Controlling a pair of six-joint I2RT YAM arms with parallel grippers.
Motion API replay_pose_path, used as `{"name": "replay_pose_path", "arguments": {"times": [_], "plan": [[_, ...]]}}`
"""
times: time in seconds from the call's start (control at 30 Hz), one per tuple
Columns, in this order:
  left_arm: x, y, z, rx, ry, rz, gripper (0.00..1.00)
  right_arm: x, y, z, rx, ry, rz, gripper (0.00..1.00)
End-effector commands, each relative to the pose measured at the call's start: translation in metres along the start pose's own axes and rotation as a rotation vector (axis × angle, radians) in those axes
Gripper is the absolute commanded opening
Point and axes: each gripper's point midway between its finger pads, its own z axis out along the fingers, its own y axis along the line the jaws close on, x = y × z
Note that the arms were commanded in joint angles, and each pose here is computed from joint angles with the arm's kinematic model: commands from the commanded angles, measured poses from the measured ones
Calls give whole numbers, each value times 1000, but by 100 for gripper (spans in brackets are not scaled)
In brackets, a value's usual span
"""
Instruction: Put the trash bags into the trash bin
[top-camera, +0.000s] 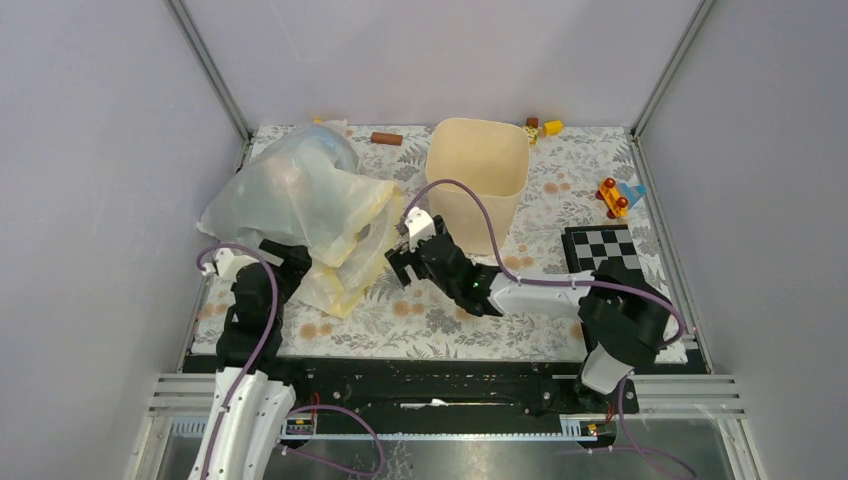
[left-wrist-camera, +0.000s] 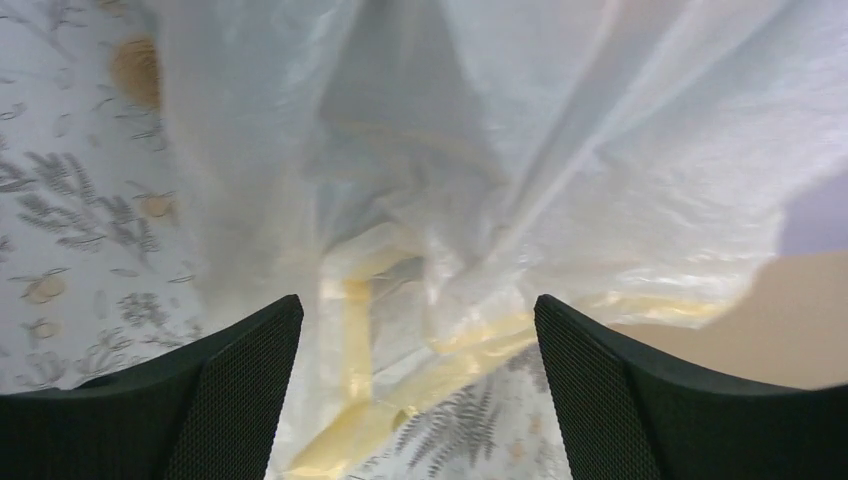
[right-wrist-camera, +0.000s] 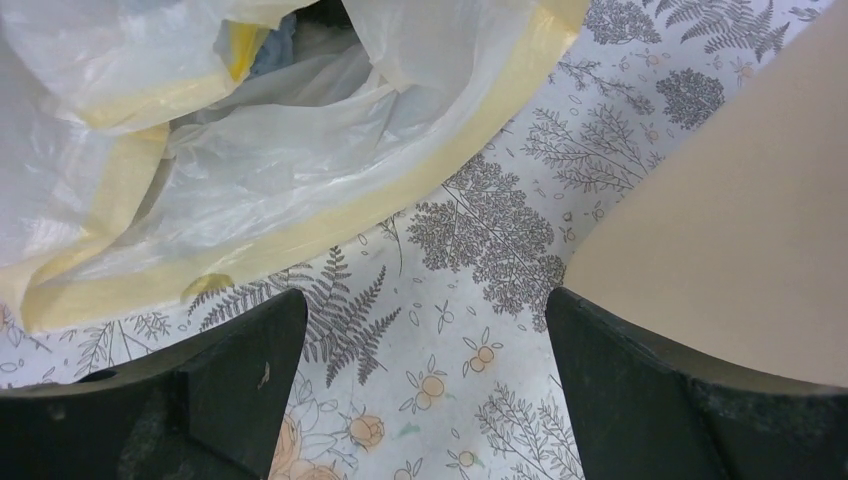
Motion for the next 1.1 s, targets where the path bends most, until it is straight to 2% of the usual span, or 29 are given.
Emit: {"name": "replay_pose_path", "arguments": {"times": [0.0, 0.17, 0.3, 0.4, 0.5, 0.63, 0.7, 0.9, 1.07], "plan": [[-13, -46, -20, 153, 33, -89, 87, -26, -4, -14, -27, -171, 41, 96], [-5, -77, -26, 246, 150, -122, 86, -19, -5, -16, -28, -209, 64, 96], [16, -86, -15, 268, 242, -127, 86, -13, -6, -18, -26, -192, 65, 96], [29, -83, -3, 239, 260, -106, 87, -6, -2, -17, -47, -182, 59, 97], [36, -91, 12, 283, 241, -68, 88, -2, -2, -14, -45, -160, 51, 98], [49, -80, 38, 190, 255, -44, 88, -1, -3, -13, -40, -155, 45, 99], [50, -71, 48, 132, 238, -62, 87, 0, -5, -13, -27, -155, 44, 100], [32, -36, 58, 18, 58, -135, 87, 4, -11, -9, 12, -152, 40, 100], [25, -35, 61, 50, -3, -137, 88, 6, -13, -7, 32, -156, 45, 100]]}}
